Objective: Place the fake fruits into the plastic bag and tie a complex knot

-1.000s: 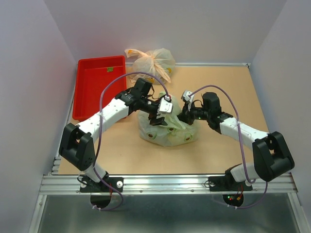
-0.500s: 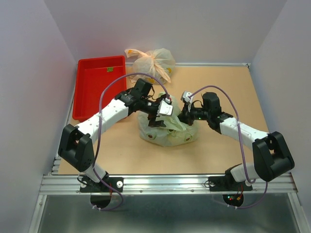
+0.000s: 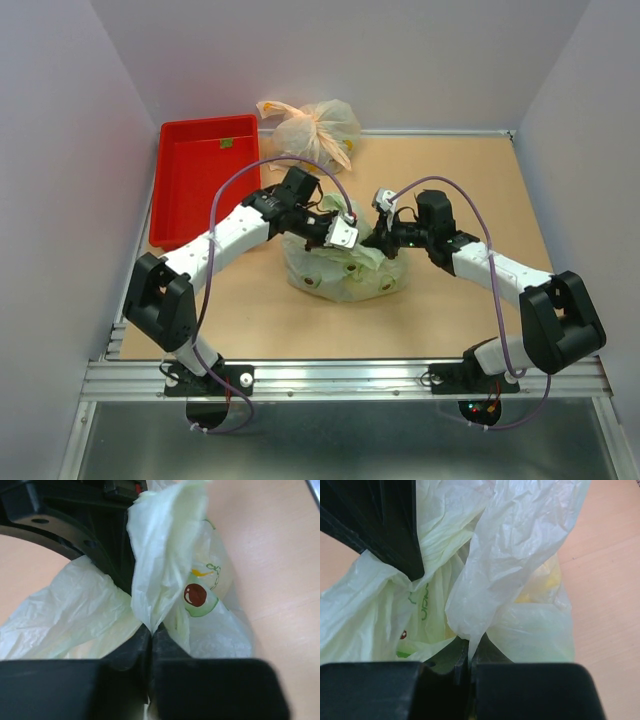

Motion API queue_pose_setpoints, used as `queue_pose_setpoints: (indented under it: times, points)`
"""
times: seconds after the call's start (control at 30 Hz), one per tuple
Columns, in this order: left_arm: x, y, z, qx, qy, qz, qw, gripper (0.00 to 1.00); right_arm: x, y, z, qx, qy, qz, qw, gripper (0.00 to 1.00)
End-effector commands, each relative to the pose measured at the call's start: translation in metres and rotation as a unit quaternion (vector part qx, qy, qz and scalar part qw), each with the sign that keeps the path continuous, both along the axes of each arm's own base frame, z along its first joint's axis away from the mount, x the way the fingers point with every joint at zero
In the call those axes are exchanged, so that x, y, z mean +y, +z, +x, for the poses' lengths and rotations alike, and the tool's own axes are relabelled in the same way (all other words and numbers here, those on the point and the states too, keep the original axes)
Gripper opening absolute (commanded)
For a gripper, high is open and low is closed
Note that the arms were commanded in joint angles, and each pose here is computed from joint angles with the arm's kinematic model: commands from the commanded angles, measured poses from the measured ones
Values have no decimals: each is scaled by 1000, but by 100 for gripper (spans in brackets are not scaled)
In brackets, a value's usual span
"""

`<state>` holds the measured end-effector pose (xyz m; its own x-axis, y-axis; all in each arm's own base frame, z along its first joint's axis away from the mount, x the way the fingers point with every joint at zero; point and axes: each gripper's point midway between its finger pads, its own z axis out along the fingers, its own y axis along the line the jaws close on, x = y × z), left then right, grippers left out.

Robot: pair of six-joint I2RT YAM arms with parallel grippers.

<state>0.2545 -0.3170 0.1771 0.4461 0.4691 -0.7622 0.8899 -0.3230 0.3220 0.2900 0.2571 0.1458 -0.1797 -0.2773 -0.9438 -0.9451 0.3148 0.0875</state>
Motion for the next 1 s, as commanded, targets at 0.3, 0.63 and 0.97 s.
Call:
queue_pose_setpoints:
  times: [0.3, 0.63, 0.97]
  points:
    - [1, 50, 35, 232, 156, -124, 952, 0, 2, 23, -3, -57, 15, 17, 998, 6]
    - [-12, 51, 35, 304, 189, -156, 921, 0, 7, 39, 4, -66, 1, 49, 997, 26]
    - [-13, 40, 38, 340, 223, -153, 901, 0, 6, 50, -4, -61, -4, 74, 995, 66]
